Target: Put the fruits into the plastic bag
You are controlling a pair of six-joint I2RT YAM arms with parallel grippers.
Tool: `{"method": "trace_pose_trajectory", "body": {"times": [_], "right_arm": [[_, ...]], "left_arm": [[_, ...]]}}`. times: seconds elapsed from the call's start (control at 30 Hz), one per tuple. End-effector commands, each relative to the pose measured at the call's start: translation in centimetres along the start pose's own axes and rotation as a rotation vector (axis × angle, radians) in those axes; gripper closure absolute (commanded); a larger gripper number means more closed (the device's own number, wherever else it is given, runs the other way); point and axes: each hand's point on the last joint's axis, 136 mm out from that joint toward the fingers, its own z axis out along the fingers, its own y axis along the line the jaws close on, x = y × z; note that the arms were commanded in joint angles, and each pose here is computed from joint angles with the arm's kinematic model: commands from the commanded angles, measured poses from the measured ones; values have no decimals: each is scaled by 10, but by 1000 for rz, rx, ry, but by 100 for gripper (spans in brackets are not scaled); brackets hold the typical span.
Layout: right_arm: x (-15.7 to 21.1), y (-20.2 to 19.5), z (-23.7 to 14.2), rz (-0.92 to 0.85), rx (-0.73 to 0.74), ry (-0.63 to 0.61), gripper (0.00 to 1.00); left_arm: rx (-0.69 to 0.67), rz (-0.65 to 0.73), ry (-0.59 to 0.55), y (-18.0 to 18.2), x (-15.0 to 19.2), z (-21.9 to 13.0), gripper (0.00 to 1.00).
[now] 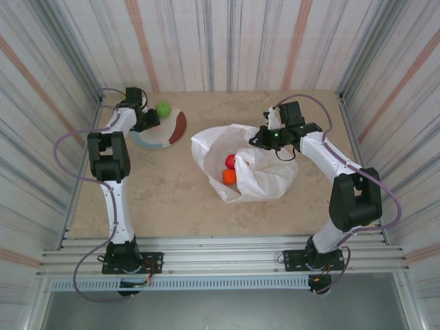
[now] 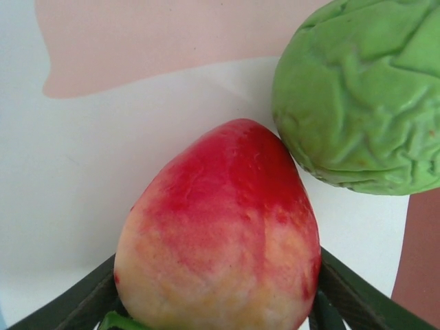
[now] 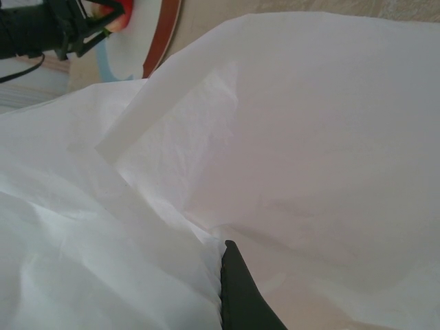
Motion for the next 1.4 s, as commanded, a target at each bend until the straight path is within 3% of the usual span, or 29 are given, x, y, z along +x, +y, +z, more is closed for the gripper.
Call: {"method": "trace_pose_trajectory", "body": {"times": [0.0, 0.2, 0.4, 0.7, 0.9, 1.07, 1.37], "right_arm": [[0, 9, -7, -5, -5, -4, 100], [2, 8, -7, -4, -4, -3, 100], [-2, 11, -9, -6, -6, -17, 100], [-8, 13, -7, -8, -8, -29, 100], [-10, 16, -6, -15, -17, -36, 100], [-11, 19, -3, -13, -25, -34, 100], [-9, 20, -10, -24, -13, -40, 100]], "left_arm": [[13, 5, -35, -3, -8, -22, 44], [35, -5, -111, -10, -18, -56, 48], [122, -31, -235, -31, -13, -122, 49], [370, 78, -466, -108, 59, -271, 50], [587, 296, -513, -177, 130, -347, 50], [728, 454, -441, -224, 188, -364, 50], [759, 555, -248, -257, 261, -329, 50]]}}
